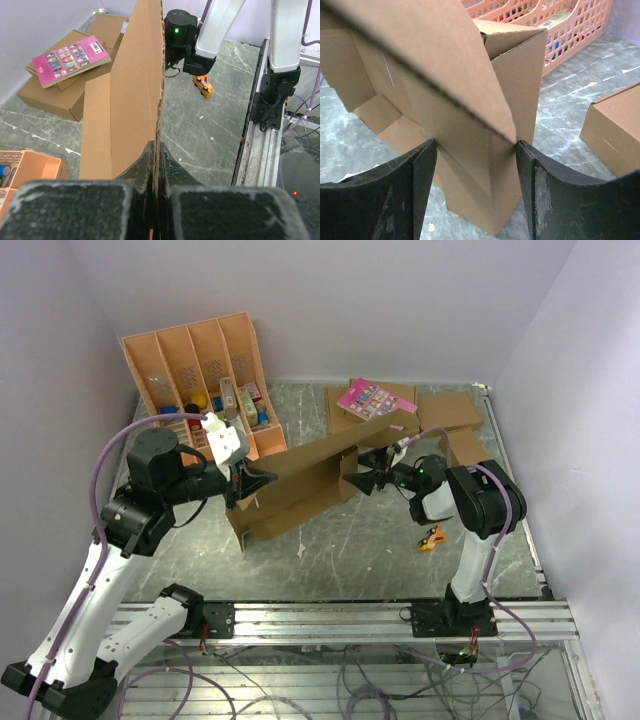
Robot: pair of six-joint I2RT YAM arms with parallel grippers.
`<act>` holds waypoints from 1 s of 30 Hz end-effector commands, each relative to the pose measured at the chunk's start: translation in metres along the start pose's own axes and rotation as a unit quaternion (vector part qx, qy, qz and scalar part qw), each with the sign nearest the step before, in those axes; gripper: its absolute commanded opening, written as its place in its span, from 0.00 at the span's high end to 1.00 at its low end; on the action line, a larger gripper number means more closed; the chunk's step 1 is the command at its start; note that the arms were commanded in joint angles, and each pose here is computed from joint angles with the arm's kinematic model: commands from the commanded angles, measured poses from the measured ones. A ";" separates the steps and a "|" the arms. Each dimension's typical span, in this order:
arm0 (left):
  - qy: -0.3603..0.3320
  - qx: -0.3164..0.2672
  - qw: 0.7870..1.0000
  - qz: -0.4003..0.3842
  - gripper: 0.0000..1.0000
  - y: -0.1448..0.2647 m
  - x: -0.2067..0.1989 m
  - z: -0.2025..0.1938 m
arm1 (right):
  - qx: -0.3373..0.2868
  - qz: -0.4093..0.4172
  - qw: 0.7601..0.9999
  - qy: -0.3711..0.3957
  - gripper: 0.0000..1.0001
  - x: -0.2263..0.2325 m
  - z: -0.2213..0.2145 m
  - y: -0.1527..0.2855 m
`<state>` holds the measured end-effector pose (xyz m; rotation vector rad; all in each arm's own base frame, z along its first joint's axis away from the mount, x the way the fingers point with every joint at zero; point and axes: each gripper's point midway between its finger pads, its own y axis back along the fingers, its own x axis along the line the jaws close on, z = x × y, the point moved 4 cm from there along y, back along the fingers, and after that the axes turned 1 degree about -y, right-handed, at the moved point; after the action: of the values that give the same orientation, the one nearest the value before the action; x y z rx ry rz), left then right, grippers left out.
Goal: Fold the paper box
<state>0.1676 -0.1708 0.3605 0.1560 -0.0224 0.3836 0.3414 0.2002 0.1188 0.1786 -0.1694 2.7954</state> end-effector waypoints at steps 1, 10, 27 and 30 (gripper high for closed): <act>-0.002 -0.029 0.999 -0.034 0.93 -0.001 -0.011 0.010 | -0.029 -0.044 0.997 0.056 0.35 -0.004 0.008 -0.006; 0.002 -0.031 0.999 -0.038 0.93 -0.002 -0.011 0.009 | -0.040 -0.068 0.995 0.062 0.58 -0.008 0.005 -0.011; 0.013 -0.025 0.999 -0.029 0.93 -0.002 -0.010 0.002 | -0.053 -0.071 0.993 0.079 0.66 -0.020 -0.003 -0.016; 0.017 -0.022 0.999 -0.032 0.93 -0.004 -0.009 -0.001 | -0.060 -0.060 0.993 0.085 0.56 -0.020 -0.002 -0.017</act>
<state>0.1648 -0.1724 0.3587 0.1256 -0.0040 0.3774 0.3579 0.2064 0.0862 0.1919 -0.1395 2.6406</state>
